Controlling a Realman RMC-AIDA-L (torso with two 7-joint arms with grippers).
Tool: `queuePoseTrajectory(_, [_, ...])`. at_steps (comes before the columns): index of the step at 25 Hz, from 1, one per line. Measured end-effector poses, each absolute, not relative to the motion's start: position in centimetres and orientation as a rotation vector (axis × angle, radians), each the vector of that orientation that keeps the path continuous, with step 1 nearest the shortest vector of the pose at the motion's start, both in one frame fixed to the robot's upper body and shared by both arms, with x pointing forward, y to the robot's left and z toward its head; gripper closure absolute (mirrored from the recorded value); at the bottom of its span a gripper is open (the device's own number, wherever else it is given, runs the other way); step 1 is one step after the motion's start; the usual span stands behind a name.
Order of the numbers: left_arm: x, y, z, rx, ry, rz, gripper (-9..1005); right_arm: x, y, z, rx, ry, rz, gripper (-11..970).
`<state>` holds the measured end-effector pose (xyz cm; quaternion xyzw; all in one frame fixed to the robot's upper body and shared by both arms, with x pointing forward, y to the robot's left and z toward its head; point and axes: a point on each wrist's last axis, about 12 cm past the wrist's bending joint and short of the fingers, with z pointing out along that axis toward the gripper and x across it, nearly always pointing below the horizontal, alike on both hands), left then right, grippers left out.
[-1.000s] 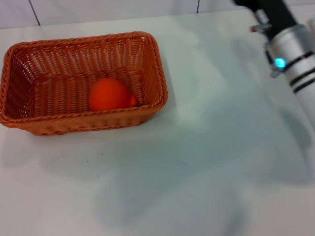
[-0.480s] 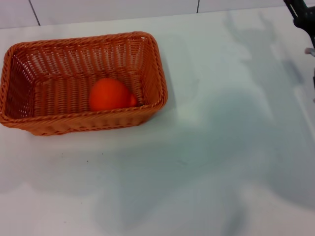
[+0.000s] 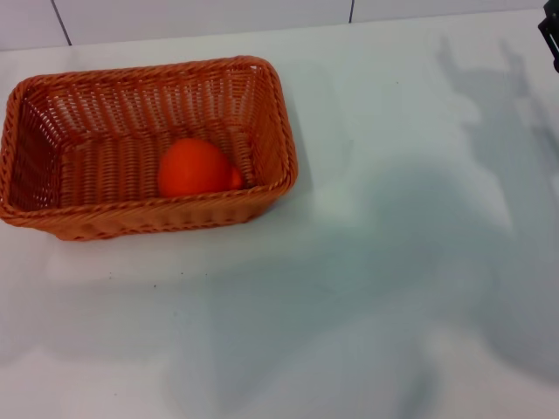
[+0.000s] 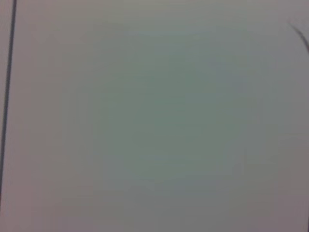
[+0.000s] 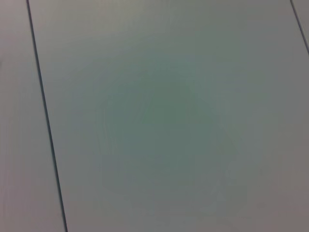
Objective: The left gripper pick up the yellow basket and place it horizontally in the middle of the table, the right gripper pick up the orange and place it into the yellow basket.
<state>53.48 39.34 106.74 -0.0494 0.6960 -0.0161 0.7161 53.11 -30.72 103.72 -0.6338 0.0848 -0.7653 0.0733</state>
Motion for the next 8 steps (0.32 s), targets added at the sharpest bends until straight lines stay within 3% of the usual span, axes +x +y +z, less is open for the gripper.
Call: queuePoseTrajectory(8, [53.2, 39.56, 106.62, -0.115, 1.542, -0.029, 109, 52.56, -30.84, 103.12, -1.939, 0.265, -2.274, 12])
